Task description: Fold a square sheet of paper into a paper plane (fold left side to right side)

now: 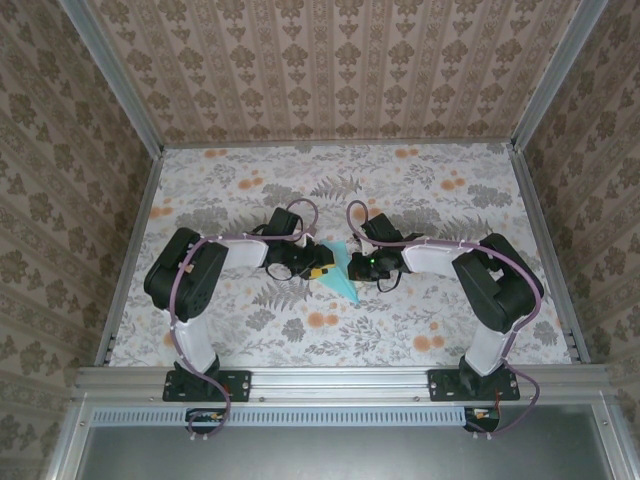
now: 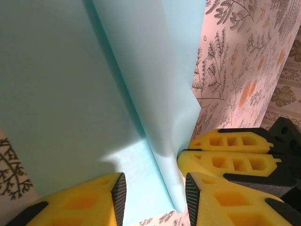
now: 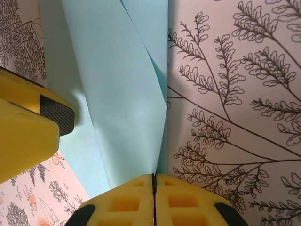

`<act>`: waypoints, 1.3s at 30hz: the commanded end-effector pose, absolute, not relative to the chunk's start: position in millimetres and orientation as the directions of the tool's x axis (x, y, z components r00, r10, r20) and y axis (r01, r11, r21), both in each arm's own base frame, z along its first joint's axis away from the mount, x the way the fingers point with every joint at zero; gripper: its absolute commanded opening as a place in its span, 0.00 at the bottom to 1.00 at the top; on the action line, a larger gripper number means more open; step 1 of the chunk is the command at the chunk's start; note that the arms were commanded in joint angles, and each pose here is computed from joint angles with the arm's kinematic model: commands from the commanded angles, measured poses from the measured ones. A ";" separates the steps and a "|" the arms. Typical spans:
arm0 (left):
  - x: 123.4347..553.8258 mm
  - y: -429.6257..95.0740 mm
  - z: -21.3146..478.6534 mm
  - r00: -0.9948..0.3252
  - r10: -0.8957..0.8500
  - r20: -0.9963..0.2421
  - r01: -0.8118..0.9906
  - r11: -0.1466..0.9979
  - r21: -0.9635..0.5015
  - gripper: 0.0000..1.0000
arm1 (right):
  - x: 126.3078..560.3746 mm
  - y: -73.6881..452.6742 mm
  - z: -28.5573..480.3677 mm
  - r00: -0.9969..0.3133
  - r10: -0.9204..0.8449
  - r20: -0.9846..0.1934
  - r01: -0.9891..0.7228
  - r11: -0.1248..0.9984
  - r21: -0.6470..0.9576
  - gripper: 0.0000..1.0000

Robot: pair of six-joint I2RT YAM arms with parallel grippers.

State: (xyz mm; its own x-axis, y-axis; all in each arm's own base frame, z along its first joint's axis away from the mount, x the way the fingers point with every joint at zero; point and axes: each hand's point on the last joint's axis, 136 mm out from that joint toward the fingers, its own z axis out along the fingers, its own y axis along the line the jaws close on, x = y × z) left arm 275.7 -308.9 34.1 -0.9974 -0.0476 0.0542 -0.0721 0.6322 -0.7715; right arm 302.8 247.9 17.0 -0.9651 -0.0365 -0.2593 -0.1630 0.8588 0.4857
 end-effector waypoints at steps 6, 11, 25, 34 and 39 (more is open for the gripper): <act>263.7 -298.0 6.5 -0.991 -0.065 0.118 -0.130 0.696 -0.707 0.41 | 300.8 236.4 8.7 -0.970 -0.050 -0.238 -0.152 0.890 0.430 0.08; 263.5 -298.0 6.4 -0.991 -0.065 0.118 -0.130 0.695 -0.707 0.41 | 299.0 234.6 5.7 -0.971 -0.063 -0.229 -0.156 0.896 0.415 0.08; 284.8 -306.8 50.1 -1.000 -0.024 0.020 -0.031 0.670 -0.742 0.42 | 287.4 231.2 -12.0 -0.982 -0.085 -0.169 -0.145 0.913 0.382 0.08; 300.5 -329.5 63.9 -0.999 0.039 0.008 0.018 0.620 -0.785 0.29 | 285.5 229.0 -13.5 -0.983 -0.090 -0.158 -0.144 0.917 0.371 0.08; 306.5 -343.3 63.2 -0.997 0.072 0.009 0.036 0.603 -0.797 0.27 | 285.2 229.4 -13.4 -0.983 -0.094 -0.158 -0.147 0.917 0.370 0.08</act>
State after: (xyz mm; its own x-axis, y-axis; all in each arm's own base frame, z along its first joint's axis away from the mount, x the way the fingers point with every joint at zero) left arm 310.1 -336.0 64.7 -0.9998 0.0212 0.0002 0.0128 0.6140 -0.7892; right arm 302.9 246.7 14.8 -0.9689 -0.0605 -0.2401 -0.1681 0.8726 0.4586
